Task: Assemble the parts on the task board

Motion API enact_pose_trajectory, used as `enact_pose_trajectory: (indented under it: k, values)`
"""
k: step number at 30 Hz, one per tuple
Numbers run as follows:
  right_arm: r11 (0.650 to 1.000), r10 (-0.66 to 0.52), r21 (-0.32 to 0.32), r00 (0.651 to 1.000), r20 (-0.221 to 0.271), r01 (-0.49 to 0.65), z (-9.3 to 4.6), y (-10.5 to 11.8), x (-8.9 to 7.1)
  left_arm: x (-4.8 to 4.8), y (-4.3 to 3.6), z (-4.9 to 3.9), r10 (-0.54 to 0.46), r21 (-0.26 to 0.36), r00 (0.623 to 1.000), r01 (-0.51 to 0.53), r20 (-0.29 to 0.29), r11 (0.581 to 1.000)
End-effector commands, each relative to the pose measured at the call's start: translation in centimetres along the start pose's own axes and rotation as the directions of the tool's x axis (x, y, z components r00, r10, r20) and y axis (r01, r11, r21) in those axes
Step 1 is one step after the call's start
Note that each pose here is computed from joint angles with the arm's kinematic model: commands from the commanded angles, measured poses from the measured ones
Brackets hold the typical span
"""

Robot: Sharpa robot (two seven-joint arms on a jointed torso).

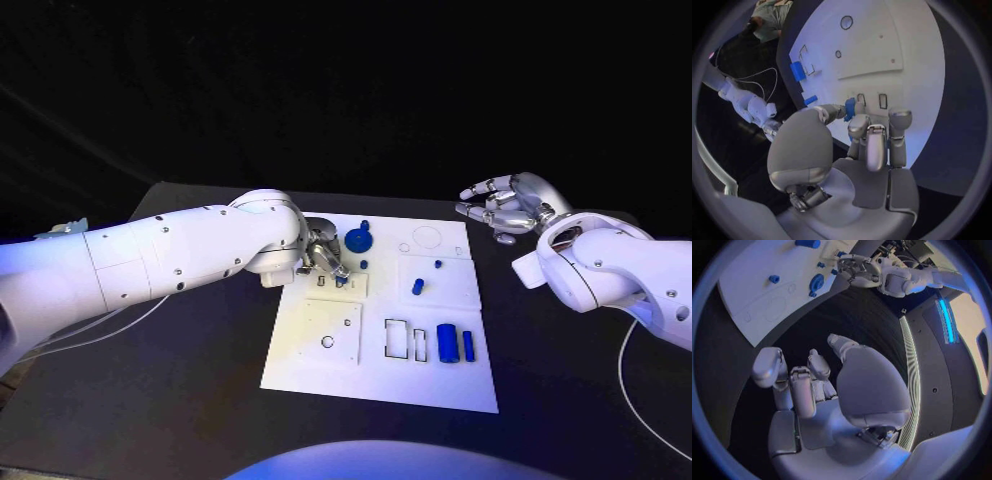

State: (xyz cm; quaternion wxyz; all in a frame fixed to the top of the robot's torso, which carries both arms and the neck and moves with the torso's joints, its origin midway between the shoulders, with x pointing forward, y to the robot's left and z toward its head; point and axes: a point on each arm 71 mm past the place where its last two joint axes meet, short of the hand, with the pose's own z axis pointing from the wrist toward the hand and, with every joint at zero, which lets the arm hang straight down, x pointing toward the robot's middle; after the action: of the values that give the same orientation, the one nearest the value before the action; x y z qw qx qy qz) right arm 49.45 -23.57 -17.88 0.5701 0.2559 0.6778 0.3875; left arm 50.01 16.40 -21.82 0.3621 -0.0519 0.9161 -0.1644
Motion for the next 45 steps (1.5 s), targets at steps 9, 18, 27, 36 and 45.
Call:
enact_pose_trajectory:
  k: [9, 18, 27, 36, 45]
  values:
    - [1.0, -0.008, -0.008, 1.0, -0.006, 0.008, -0.03, 0.0, 0.06, 0.33, 0.39, 0.25, 0.065, -0.028, 0.998, -0.065, -0.013, 0.997]
    - [1.0, -0.008, -0.009, 1.0, -0.005, 0.008, -0.04, -0.02, 0.07, 0.61, 0.43, 0.46, 0.069, -0.032, 0.998, -0.07, -0.01, 0.997]
    - [1.0, -0.021, -0.018, 1.0, -0.005, 0.021, -0.08, -0.02, 0.12, 0.87, 0.48, 0.53, 0.073, -0.034, 0.997, -0.074, -0.02, 0.997]
    - [1.0, -0.023, -0.019, 1.0, -0.006, 0.022, -0.13, -0.04, 0.16, 1.14, 0.43, 0.47, 0.089, -0.033, 0.995, -0.09, -0.046, 0.995]
    - [1.0, -0.022, -0.02, 1.0, -0.006, 0.022, -0.14, -0.07, 0.19, 1.11, 0.27, 0.47, 0.082, -0.027, 0.996, -0.083, -0.035, 0.996]
